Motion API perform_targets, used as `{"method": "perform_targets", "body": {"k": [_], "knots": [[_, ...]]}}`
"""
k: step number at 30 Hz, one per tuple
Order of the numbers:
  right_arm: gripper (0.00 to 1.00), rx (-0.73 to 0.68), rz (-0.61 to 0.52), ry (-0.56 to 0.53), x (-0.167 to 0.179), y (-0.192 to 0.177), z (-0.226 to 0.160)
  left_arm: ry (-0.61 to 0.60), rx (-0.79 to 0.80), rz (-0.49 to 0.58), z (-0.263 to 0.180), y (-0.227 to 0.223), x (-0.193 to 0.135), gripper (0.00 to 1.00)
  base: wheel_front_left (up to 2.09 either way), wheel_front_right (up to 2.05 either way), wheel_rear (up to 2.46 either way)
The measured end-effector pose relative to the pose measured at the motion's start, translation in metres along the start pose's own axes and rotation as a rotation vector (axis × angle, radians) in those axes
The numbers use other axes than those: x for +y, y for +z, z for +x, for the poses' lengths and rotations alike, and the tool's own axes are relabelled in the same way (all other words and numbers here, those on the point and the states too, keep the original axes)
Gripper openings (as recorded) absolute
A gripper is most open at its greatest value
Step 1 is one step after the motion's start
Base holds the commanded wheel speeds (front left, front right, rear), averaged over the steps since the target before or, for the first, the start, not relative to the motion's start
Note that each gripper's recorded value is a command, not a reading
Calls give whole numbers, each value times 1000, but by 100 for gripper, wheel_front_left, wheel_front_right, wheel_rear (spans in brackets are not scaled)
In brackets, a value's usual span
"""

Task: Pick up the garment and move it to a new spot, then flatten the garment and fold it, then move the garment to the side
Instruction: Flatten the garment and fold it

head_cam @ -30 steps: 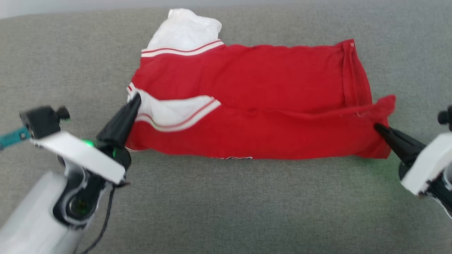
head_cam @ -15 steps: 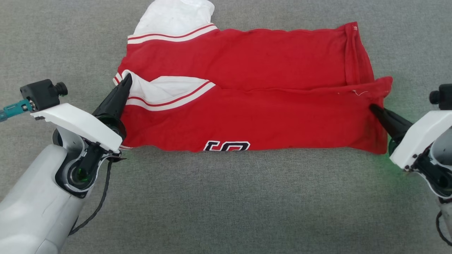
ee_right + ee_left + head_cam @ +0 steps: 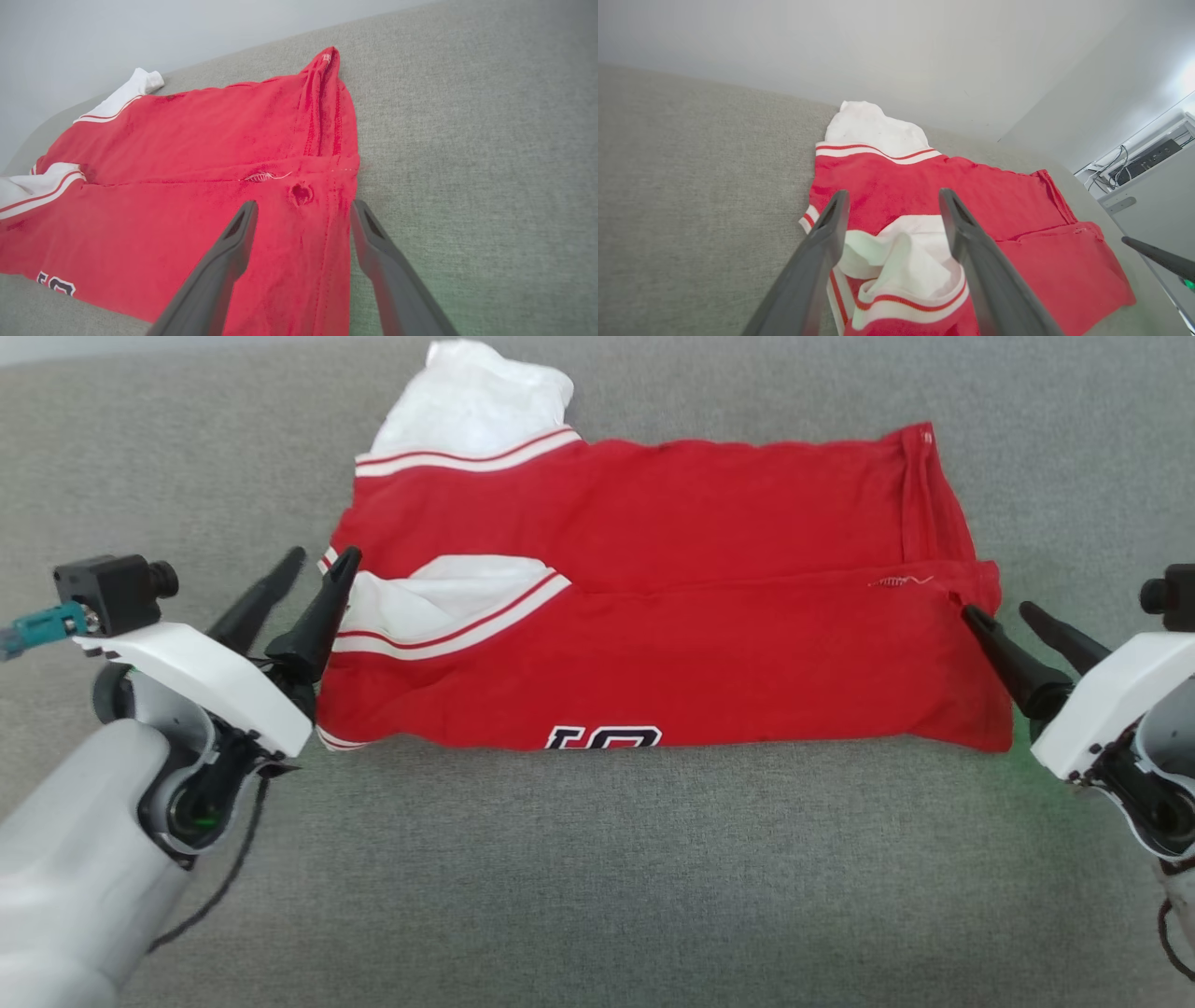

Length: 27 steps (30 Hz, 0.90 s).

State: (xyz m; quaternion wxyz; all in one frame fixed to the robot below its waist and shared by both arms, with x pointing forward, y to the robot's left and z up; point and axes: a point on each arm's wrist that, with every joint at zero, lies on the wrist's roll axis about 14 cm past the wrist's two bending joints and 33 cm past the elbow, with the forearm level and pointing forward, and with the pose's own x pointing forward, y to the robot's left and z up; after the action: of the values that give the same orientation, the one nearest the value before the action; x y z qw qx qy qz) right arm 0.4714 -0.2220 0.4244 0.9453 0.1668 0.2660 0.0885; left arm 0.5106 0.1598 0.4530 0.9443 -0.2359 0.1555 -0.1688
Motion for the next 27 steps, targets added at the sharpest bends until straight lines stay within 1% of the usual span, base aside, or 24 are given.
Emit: {"method": "perform_targets", "body": {"k": [3, 7, 9, 11, 14, 15, 17, 20, 24, 27], "knots": [[100, -36, -15, 6, 2, 10, -5, -12, -10, 96, -6, 14, -1, 100, 0, 0, 0], [100, -69, -32, 28, 10, 20, -12, -43, 13, 188, -14, 27, -8, 100, 0, 0, 0], [100, -83, -42, 40, 15, 25, -15, -56, 85, 233, -19, 21, -11, 100, 0, 0, 0], [100, -87, -49, 51, 19, 25, -17, -47, 178, 284, -27, 12, -6, 100, 0, 0, 0], [100, -84, -66, 64, 25, 25, -20, -14, 361, 328, -41, -11, 5, 100, 0, 0, 0], [100, -87, -70, 67, 26, 26, -20, -8, 398, 332, -44, -16, 6, 100, 0, 0, 0], [100, -82, -71, 73, 29, 24, -20, -9, 480, 306, -50, -28, 3, 100, 0, 0, 0], [100, -80, -69, 76, 29, 23, -19, 5, 533, 285, -54, -40, 7, 100, 0, 0, 0], [100, -78, -71, 73, 28, 22, -18, 15, 601, 182, -54, -64, 9, 100, 0, 0, 0], [100, -76, -71, 70, 26, 22, -18, 42, 670, 144, -55, -83, 19, 100, 0, 0, 0]]}}
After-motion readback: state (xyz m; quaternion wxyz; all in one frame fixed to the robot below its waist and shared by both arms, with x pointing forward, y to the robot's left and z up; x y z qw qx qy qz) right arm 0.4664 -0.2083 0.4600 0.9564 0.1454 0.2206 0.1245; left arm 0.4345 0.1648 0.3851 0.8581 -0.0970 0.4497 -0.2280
